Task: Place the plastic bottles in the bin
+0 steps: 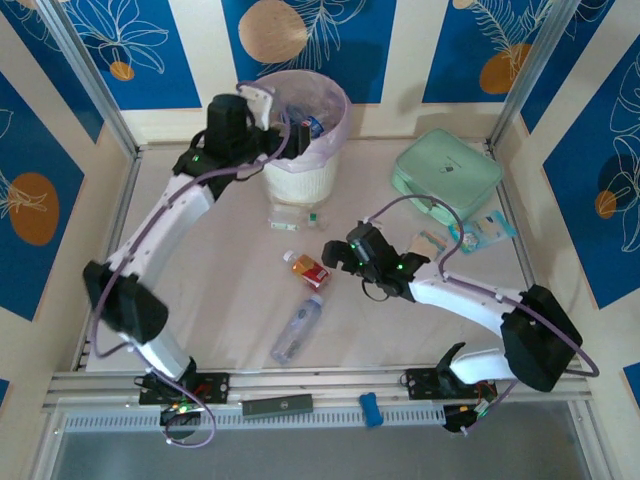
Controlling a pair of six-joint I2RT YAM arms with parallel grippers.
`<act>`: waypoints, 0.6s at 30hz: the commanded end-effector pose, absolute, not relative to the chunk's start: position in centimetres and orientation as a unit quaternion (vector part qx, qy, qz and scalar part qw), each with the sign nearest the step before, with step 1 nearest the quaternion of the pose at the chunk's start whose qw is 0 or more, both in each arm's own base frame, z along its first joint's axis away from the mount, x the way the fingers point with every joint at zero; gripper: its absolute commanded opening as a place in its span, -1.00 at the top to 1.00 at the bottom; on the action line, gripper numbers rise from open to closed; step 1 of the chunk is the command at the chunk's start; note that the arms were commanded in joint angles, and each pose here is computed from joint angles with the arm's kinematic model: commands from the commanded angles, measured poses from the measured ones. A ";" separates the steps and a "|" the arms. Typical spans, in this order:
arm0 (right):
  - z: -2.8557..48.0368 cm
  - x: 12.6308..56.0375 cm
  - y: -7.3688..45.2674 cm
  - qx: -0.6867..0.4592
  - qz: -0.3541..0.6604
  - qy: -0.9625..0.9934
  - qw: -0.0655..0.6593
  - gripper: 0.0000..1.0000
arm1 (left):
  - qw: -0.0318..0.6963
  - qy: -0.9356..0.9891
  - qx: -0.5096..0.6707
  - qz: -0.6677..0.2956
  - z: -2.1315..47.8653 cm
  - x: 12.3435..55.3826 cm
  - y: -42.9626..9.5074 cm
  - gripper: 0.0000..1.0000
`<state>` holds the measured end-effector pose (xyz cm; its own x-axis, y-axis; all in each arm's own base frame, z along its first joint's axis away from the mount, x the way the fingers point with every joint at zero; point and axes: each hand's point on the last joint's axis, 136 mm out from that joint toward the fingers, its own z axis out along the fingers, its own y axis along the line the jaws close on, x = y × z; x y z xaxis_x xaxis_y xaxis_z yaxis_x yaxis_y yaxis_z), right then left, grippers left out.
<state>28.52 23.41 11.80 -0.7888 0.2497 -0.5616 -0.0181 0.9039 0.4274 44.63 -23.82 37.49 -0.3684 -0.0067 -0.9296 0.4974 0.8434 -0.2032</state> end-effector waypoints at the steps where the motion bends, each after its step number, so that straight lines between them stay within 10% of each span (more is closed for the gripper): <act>1: 13.0 28.9 25.6 -0.004 0.219 0.922 0.318 -0.98 | 0.578 0.771 0.118 -0.241 37.8 43.0 -21.8 -0.99; 18: 11.9 28.3 31.9 -0.259 0.214 0.919 0.207 -0.98 | 0.444 0.877 -0.029 -0.181 18.6 32.8 -12.9 -0.99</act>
